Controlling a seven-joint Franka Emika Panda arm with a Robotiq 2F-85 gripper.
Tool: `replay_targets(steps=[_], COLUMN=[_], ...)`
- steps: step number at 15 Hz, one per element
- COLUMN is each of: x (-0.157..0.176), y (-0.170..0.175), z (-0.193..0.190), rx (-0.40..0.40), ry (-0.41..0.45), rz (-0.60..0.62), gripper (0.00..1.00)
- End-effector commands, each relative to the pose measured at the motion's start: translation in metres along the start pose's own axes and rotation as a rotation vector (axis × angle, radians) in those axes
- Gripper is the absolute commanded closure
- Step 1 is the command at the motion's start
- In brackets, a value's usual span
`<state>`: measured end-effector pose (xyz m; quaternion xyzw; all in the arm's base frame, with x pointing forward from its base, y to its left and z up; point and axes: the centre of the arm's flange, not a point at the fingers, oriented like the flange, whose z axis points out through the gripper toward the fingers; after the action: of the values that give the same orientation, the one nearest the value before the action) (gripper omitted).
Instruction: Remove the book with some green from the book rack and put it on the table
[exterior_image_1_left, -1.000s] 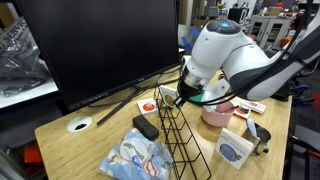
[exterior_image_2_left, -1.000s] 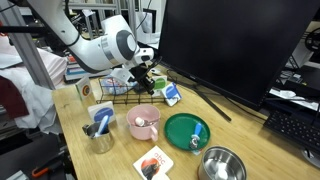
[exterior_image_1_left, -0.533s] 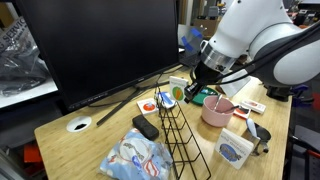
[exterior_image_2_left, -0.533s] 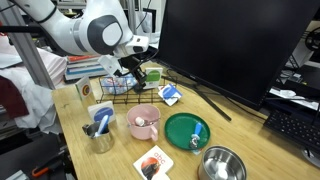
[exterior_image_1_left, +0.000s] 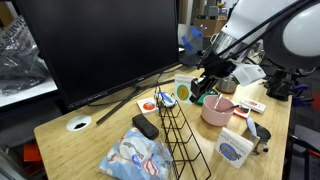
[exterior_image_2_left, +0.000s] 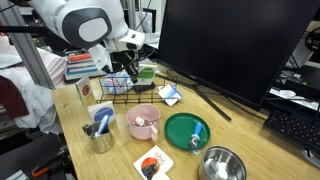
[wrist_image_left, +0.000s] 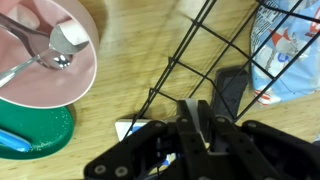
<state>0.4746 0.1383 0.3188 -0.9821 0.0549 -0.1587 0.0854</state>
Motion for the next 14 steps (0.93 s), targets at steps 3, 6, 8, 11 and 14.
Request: replay_targets(steps=[3, 6, 8, 11, 14], x=[-0.013, -0.028, -0.039, -0.059, -0.08], y=[0.018, 0.021, 0.021, 0.021, 0.01], z=[-0.021, -0.019, -0.019, -0.021, -0.024], rx=[0.066, 0.073, 0.07, 0.052, 0.05], ry=[-0.102, -0.174, -0.208, -0.212, -0.195], rz=[0.08, 0.108, 0.112, 0.107, 0.091], gripper=[0.96, 0.96, 0.96, 0.96, 0.96])
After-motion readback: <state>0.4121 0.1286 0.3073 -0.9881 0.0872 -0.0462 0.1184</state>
